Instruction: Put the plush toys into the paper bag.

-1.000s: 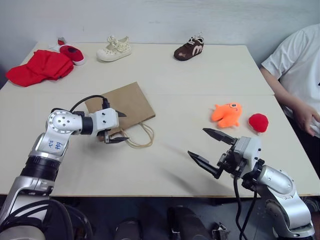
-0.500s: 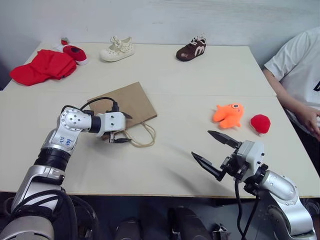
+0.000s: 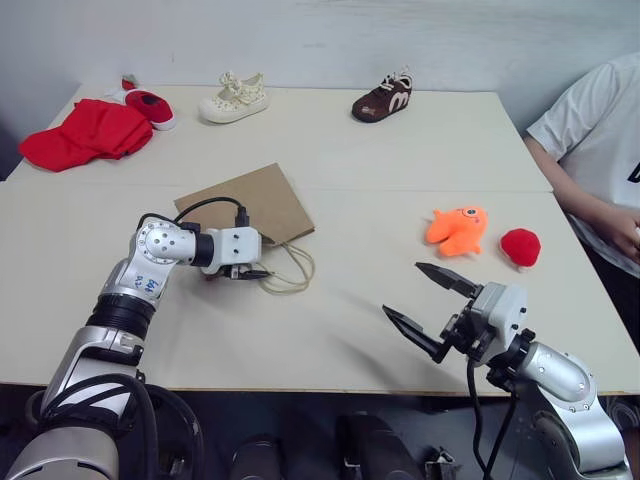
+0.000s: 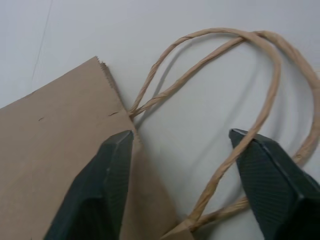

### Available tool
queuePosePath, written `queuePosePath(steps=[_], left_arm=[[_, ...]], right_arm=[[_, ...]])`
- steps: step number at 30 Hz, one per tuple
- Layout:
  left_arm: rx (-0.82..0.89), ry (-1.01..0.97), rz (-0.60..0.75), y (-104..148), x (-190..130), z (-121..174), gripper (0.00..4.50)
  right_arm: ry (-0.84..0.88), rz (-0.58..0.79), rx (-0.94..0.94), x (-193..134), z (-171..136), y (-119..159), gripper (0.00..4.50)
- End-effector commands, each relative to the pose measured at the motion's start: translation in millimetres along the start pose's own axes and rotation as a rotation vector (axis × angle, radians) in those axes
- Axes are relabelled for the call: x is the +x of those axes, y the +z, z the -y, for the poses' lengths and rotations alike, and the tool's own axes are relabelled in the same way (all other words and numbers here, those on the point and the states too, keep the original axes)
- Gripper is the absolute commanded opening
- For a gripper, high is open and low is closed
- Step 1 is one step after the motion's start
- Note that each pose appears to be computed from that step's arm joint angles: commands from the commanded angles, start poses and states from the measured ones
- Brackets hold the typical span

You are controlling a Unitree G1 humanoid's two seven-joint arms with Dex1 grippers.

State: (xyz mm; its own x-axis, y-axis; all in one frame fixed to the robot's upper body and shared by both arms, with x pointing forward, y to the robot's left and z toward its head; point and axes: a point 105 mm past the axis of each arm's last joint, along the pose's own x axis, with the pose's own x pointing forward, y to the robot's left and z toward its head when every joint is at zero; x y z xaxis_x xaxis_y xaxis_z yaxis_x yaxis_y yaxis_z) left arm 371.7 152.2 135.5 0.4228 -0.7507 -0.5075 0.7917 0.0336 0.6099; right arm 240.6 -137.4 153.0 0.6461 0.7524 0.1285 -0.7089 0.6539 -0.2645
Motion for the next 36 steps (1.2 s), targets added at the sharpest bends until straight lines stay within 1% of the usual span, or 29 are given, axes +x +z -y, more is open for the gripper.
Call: queuePosePath(steps=[1, 2, 3, 4, 7, 8, 9, 11, 13, 17, 19, 21, 23, 24, 25, 27, 30, 31, 33, 35, 36], left_arm=[[-0.056, 0.016, 0.179, 26, -8, -5, 2.0], [-0.09, -0.002, 0.233, 33, -9, -3, 1.75], [-0.122, -0.032, 0.289, 39, -11, 2, 1.39], [-0.15, -0.065, 0.349, 47, -12, 8, 1.11], [-0.225, -0.116, 0.482, 67, -16, 18, 0.14], [-0.258, -0.122, 0.525, 75, -18, 18, 0.01], [-0.282, -0.127, 0.552, 80, -19, 18, 0.01], [-0.35, -0.133, 0.646, 100, -25, 15, 0.0], [-0.403, -0.147, 0.715, 116, -31, 12, 0.0], [-0.47, -0.153, 0.8, 141, -40, 5, 0.0], [-0.436, -0.088, 0.752, 138, -40, -1, 0.0], [-0.355, -0.011, 0.638, 124, -38, -7, 0.0], [-0.268, 0.017, 0.523, 108, -39, -6, 0.0], [-0.218, 0.025, 0.435, 95, -39, -4, 0.18], [-0.181, 0.026, 0.374, 86, -39, -2, 0.37], [-0.067, -0.004, 0.252, 64, -41, 5, 0.88], [-0.002, 0.046, 0.199, 49, -43, -1, 1.84], [0.028, 0.047, 0.177, 44, -43, -2, 2.09], [0.096, -0.016, 0.109, 31, -37, 8, 2.74], [0.112, -0.07, 0.109, 27, -32, 16, 3.39], [0.129, -0.07, 0.108, 27, -31, 16, 3.69]], right_arm=[[0.013, 0.007, -0.023, 1, -4, 4, 4.5], [0.018, -0.001, -0.019, 2, -4, 3, 4.5], [0.022, -0.005, -0.011, 2, -5, 1, 4.5], [0.022, -0.009, -0.005, 3, -5, 0, 4.5], [0.029, -0.022, 0.01, 6, -4, -4, 4.5], [0.04, -0.029, 0.024, 8, -6, -5, 4.5], [0.049, -0.033, 0.034, 10, -6, -6, 4.5], [0.098, -0.067, 0.051, 17, -11, -11, 4.13], [0.119, -0.085, 0.045, 25, -12, -13, 3.61], [0.149, -0.084, 0.06, 57, -15, -14, 2.18], [0.151, -0.081, 0.064, 67, -15, -14, 1.43], [0.161, -0.071, 0.049, 70, -16, -13, 0.75], [0.16, -0.046, 0.049, 68, -15, -11, 0.04], [0.166, -0.03, 0.049, 65, -16, -9, 0.01], [0.17, -0.018, 0.049, 62, -16, -8, 0.0], [0.168, 0.034, 0.042, 54, -15, -1, 0.0], [0.174, 0.062, 0.038, 43, -15, 3, 0.0], [0.178, 0.061, 0.033, 40, -15, 3, 0.0], [0.176, 0.055, 0.028, 35, -15, 4, 0.0], [0.172, 0.051, 0.028, 32, -14, 5, 0.0], [0.169, 0.05, 0.028, 32, -14, 5, 0.0]])
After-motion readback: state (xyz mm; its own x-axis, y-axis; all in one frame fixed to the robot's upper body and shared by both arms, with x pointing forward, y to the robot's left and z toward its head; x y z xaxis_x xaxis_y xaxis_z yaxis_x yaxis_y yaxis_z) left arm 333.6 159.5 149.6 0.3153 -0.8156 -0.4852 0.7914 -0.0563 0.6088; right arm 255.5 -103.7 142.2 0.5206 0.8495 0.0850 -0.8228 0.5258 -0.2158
